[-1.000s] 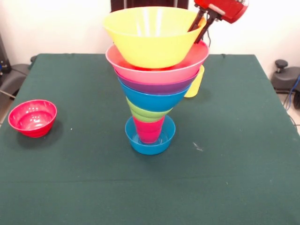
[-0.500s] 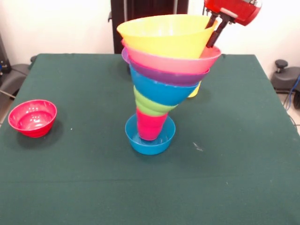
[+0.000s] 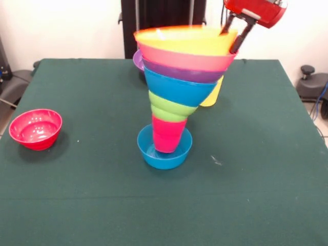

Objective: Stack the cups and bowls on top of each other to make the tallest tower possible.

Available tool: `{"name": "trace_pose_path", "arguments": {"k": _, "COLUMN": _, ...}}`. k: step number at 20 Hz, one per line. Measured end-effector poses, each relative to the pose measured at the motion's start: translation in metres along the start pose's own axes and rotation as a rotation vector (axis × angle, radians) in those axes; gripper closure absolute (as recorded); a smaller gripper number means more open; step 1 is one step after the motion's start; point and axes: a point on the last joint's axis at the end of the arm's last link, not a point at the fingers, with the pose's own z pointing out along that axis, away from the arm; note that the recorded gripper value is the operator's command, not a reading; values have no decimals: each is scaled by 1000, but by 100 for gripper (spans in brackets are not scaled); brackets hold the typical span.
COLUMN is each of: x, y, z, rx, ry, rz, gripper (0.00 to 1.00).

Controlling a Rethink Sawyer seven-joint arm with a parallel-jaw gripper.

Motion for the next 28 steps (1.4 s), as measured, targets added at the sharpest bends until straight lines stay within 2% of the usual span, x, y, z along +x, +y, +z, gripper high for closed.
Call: {"name": "trace_pose_path", "arguments": {"k": 28, "x": -2, "y": -7, "z": -1, "rx": 11, "ry": -6, "rz": 8, "gripper": 0}}
